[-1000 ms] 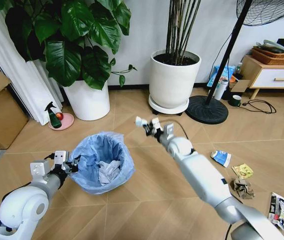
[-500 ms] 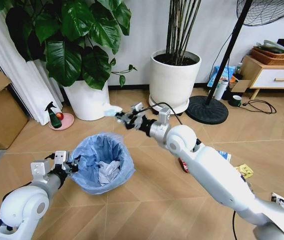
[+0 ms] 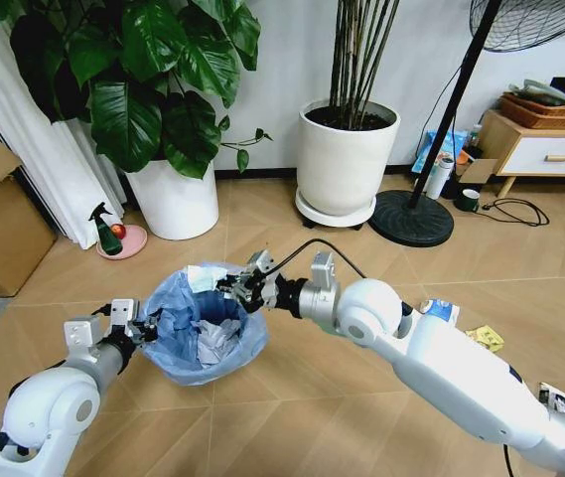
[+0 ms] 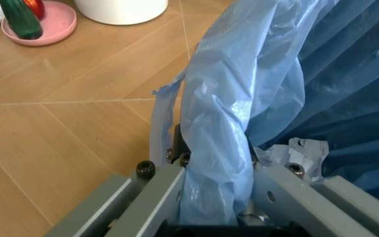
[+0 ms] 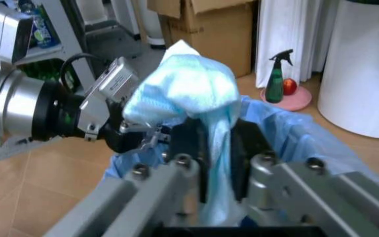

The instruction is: Pick up the trash bin and place the garbage on the floor into it.

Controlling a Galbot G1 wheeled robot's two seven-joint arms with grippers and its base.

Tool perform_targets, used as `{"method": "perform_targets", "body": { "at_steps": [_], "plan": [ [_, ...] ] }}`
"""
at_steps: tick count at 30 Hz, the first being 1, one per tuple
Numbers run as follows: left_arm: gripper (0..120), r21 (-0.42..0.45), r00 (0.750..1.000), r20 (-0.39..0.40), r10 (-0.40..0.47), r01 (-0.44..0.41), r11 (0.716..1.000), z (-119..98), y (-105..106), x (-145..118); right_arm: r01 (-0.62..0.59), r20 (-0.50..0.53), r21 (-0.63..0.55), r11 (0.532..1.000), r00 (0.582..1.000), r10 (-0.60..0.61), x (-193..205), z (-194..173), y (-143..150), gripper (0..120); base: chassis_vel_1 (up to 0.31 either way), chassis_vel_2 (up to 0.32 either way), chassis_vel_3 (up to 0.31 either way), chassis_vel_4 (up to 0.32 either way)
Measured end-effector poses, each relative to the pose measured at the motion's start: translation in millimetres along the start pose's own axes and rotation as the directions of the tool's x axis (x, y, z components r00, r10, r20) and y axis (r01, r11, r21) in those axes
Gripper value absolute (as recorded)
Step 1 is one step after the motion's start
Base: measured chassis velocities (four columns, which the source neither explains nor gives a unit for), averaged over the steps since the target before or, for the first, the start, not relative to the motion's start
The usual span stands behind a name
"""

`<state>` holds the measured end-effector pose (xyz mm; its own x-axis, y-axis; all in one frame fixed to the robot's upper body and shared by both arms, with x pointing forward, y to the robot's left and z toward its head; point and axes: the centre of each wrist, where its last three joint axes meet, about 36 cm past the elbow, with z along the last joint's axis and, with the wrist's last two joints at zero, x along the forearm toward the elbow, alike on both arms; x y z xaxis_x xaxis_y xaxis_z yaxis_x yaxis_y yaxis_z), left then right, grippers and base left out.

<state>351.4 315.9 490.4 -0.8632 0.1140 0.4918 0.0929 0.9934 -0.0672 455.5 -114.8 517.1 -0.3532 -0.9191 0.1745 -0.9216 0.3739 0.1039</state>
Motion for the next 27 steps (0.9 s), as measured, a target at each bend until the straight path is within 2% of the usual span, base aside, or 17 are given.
{"method": "perform_targets", "body": {
  "at_steps": [3,4,5,9,10,11,14,15,18,19,22,27],
  "plan": [
    [0,0.000,1.000,0.000,0.000,0.000,1.000,-0.2,0.1,0.0,-0.001,0.000,0.005,1.000,1.000,0.001,-3.2,0.3,1.7,26,0.000,0.000,0.000,0.000],
    [0,0.000,1.000,0.001,-0.001,0.001,1.000,-0.3,0.4,0.1,-0.003,0.001,0.006,1.000,1.000,0.003,-5.3,-0.1,2.1,34,0.000,0.000,0.000,0.000],
    [0,0.000,1.000,0.001,-0.001,0.001,1.000,-0.3,0.4,0.1,-0.003,0.001,0.006,1.000,1.000,0.003,-5.3,-0.1,2.1,34,0.000,0.000,0.000,0.000],
    [0,0.000,1.000,0.001,-0.002,0.002,1.000,-0.5,0.8,0.3,-0.007,0.002,0.007,1.000,1.000,0.007,-6.3,-0.7,1.4,49,0.000,0.000,0.000,0.000],
    [0,0.000,1.000,0.001,-0.002,0.002,1.000,-0.5,0.8,0.3,-0.007,0.003,0.007,1.000,1.000,0.007,-6.1,-0.8,1.6,55,0.000,0.000,0.000,0.000],
    [0,0.000,1.000,0.001,-0.002,0.002,1.000,-0.5,0.8,0.3,-0.007,0.003,0.007,1.000,1.000,0.007,-6.1,-0.8,1.6,55,0.000,0.000,0.000,0.000],
    [0,0.000,1.000,0.001,-0.002,0.002,1.000,-0.5,0.7,0.2,-0.008,0.002,0.006,1.000,1.000,0.008,-5.3,0.0,2.4,69,0.000,0.000,0.000,0.000],
    [0,0.000,1.000,0.001,-0.002,0.002,1.000,-0.5,0.7,0.2,-0.008,0.002,0.006,1.000,1.000,0.008,-5.3,0.0,2.4,69,0.000,0.000,0.000,0.000],
    [0,0.000,1.000,0.002,-0.001,0.001,1.000,-0.8,0.4,0.1,-0.018,0.004,0.000,1.000,1.000,0.018,-6.5,1.4,4.3,81,0.000,0.000,0.000,0.000],
    [0,0.000,1.000,0.002,-0.001,0.001,1.000,-0.8,0.4,0.1,-0.018,0.004,0.000,1.000,1.000,0.018,-6.5,1.4,4.3,81,0.000,0.000,0.000,0.000],
    [0,0.000,1.000,0.003,0.000,0.000,1.000,-0.9,0.3,0.0,-0.022,0.007,-0.006,1.000,1.000,0.022,-8.2,1.2,5.0,97,0.000,0.000,0.000,0.000],
    [0,0.000,1.000,0.003,0.002,-0.002,1.000,-0.9,0.2,0.1,-0.025,0.010,-0.006,1.000,1.000,0.025,-7.6,-0.2,4.3,100,0.000,0.000,0.000,0.000]
  ]
}}
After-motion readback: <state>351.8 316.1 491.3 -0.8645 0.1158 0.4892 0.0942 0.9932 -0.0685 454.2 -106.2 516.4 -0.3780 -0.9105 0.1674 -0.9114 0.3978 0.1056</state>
